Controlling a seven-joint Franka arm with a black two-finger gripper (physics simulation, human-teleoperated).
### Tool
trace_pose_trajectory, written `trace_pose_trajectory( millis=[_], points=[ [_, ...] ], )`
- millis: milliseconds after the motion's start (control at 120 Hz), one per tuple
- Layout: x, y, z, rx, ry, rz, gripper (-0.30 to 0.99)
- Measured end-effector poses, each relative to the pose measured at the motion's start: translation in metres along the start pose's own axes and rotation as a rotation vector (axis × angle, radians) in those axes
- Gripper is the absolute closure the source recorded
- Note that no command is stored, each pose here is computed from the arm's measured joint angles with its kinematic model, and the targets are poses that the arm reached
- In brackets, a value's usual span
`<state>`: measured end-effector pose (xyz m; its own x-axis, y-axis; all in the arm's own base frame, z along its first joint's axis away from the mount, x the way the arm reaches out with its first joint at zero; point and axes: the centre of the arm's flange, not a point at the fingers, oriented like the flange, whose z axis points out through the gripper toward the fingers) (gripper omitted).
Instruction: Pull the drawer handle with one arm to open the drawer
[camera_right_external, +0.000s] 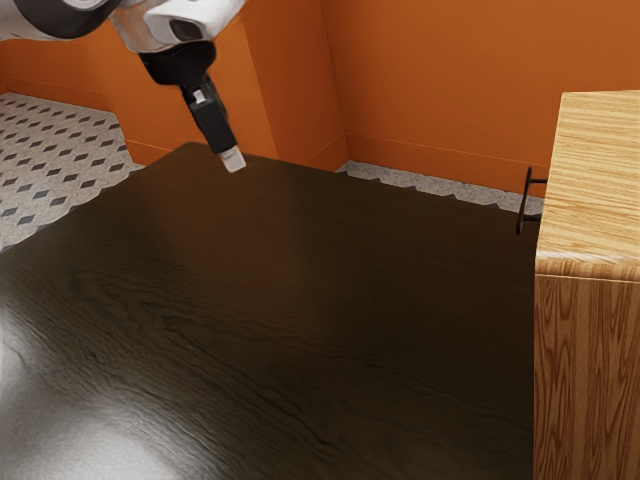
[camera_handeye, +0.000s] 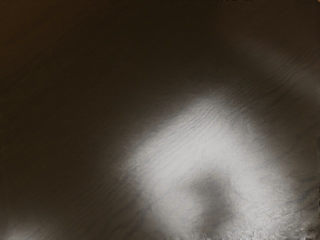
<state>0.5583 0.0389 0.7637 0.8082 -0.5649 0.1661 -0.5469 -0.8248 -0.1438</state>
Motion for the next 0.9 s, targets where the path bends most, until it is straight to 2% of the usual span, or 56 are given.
trace_pose_trajectory(
  millis=[150,333,417,608,733,783,900],
  points=[
    [0.006,0.017,-0.011,-0.016,0.031,0.119,0.0],
    [-0.008,0.009,-0.018,-0.007,0.031,0.178,0.0],
    [-0.006,0.012,-0.019,-0.008,0.034,0.266,0.0],
    [0.011,0.036,-0.023,-0.033,0.088,0.642,0.0],
    [0.017,0.045,-0.027,-0.071,0.21,0.89,0.0],
    [0.022,0.055,-0.032,-0.06,0.244,0.997,0.0],
    [0.049,0.107,-0.043,-0.019,0.27,1.295,0.0]
  ],
)
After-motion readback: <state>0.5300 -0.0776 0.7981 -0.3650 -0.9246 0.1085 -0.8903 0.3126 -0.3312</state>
